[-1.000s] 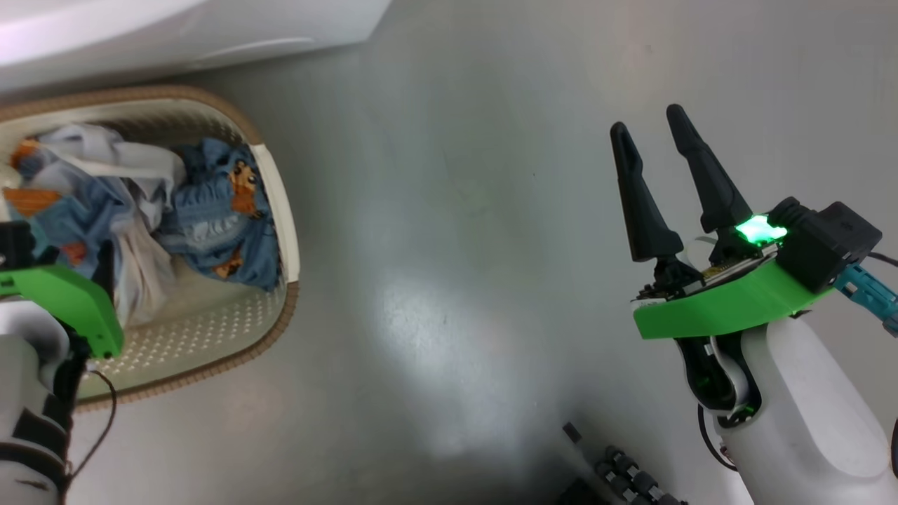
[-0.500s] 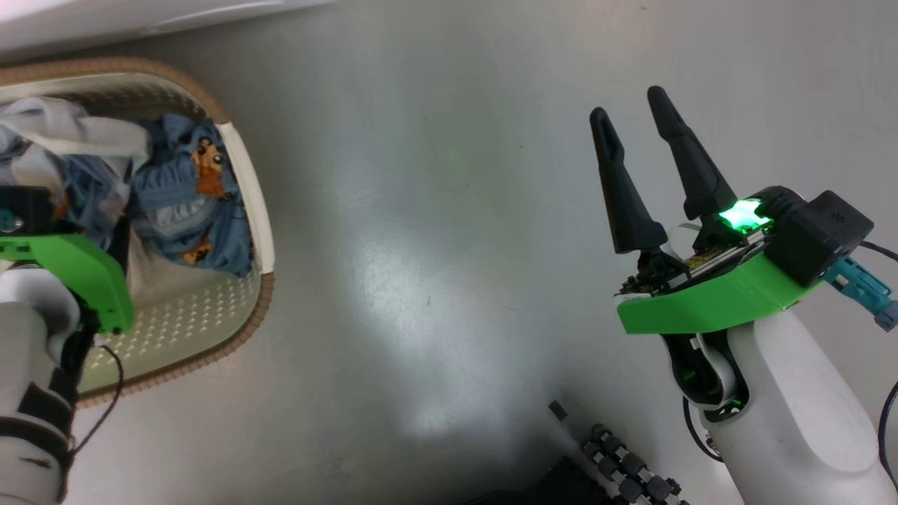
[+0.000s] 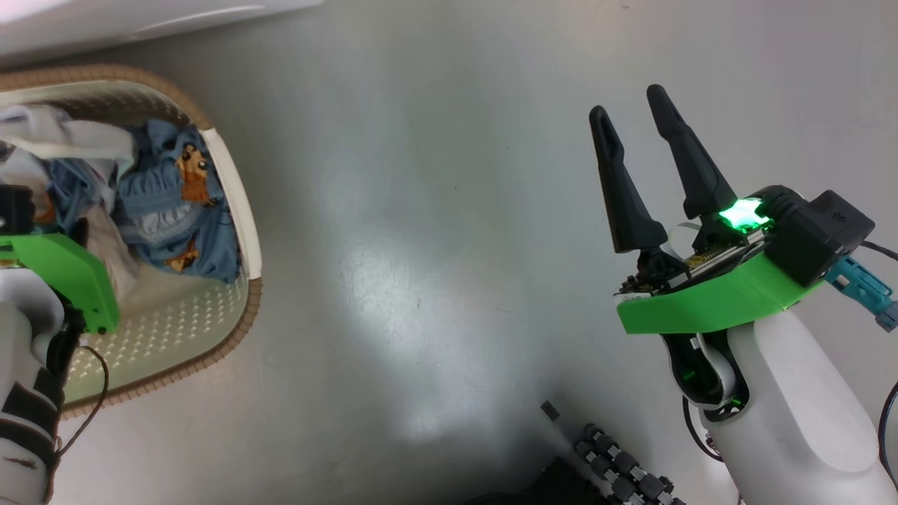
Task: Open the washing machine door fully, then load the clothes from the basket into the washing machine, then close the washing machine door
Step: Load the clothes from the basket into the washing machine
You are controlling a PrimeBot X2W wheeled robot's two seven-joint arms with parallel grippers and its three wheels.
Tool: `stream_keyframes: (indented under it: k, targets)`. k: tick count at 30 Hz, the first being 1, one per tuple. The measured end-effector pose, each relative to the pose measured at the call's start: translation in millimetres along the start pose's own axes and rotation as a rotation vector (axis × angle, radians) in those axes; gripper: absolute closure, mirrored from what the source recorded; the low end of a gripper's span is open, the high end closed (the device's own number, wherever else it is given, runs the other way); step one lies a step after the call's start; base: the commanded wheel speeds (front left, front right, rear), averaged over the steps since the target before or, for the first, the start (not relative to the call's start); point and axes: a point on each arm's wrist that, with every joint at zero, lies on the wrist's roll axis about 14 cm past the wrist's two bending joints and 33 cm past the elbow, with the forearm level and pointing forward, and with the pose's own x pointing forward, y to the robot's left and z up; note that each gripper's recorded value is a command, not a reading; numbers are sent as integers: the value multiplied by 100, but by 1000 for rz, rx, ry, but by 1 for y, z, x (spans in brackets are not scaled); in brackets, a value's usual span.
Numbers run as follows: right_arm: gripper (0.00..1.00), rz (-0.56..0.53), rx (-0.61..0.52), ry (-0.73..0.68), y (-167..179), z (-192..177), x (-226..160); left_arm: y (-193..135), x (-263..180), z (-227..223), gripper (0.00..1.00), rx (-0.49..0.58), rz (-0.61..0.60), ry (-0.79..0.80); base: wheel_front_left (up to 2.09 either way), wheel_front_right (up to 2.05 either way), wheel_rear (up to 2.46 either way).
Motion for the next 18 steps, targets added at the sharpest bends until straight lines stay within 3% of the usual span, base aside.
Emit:
stream_keyframes:
  k: [8, 18]
  targets:
    - [0, 19, 4, -43, 9, 19, -1, 4, -21, 20, 100, -67, 20, -101, 0, 0, 0]
    - [0, 27, -12, -114, 13, 57, -20, -9, -78, 32, 100, -126, 24, -272, 0, 0, 0]
